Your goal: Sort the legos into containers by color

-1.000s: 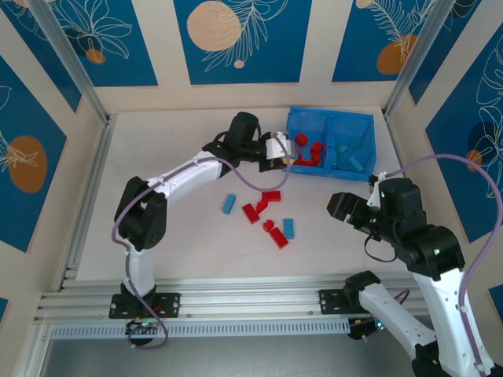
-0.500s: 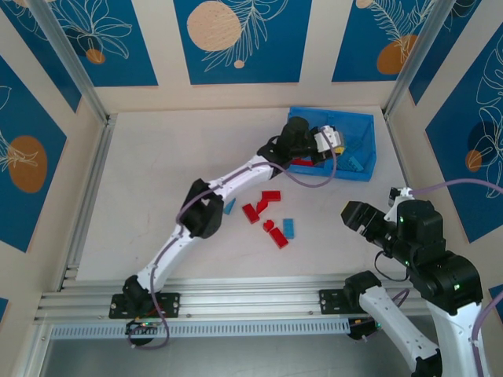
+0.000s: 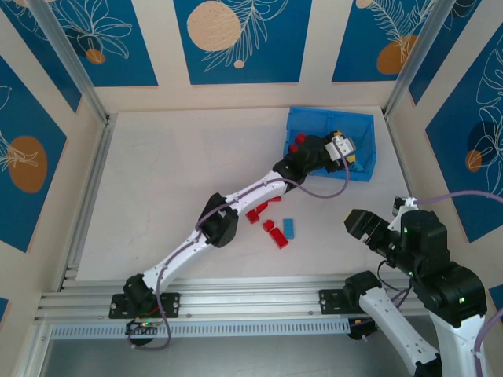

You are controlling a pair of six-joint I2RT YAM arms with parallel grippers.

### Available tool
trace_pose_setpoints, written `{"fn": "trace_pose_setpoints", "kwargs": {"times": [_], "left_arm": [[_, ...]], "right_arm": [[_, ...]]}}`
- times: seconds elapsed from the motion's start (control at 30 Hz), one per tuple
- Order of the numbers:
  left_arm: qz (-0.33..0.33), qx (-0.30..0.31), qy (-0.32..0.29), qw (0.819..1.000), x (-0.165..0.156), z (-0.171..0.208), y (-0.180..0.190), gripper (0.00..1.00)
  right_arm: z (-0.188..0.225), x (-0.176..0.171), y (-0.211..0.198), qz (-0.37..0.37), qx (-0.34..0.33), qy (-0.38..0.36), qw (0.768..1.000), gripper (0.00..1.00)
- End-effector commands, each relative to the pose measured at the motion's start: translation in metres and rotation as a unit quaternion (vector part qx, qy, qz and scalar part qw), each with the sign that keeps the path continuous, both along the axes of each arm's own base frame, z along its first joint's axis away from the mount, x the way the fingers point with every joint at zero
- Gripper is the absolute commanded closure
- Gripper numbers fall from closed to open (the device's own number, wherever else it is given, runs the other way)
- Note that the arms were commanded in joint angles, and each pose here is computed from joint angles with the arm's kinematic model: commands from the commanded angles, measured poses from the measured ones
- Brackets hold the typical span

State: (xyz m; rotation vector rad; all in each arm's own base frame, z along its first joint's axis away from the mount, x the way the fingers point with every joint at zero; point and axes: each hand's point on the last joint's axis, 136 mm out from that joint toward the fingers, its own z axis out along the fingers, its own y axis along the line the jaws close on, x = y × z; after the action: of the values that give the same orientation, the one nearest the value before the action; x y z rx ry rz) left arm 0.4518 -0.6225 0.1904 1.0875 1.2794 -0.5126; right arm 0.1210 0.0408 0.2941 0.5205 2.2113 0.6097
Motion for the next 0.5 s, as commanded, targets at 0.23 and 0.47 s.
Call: {"fn": "trace_pose_setpoints", "kwargs": {"times": [0.23,0.47], "left_arm": [[-0.002,-0.091,-0.026,0.995,-0.028,0.118,0.024,0.16],[-0.009,-0.139,-0.064,0.988,-0.100,0.191,0.122,0.15]], "right_arm": [[-0.005,-0.006,0.000,-0.001,0.007,0.012,1.000,0.21],[-0.009,0.005,0.009,0.020,0.004,0.008,1.000,0.21]]}}
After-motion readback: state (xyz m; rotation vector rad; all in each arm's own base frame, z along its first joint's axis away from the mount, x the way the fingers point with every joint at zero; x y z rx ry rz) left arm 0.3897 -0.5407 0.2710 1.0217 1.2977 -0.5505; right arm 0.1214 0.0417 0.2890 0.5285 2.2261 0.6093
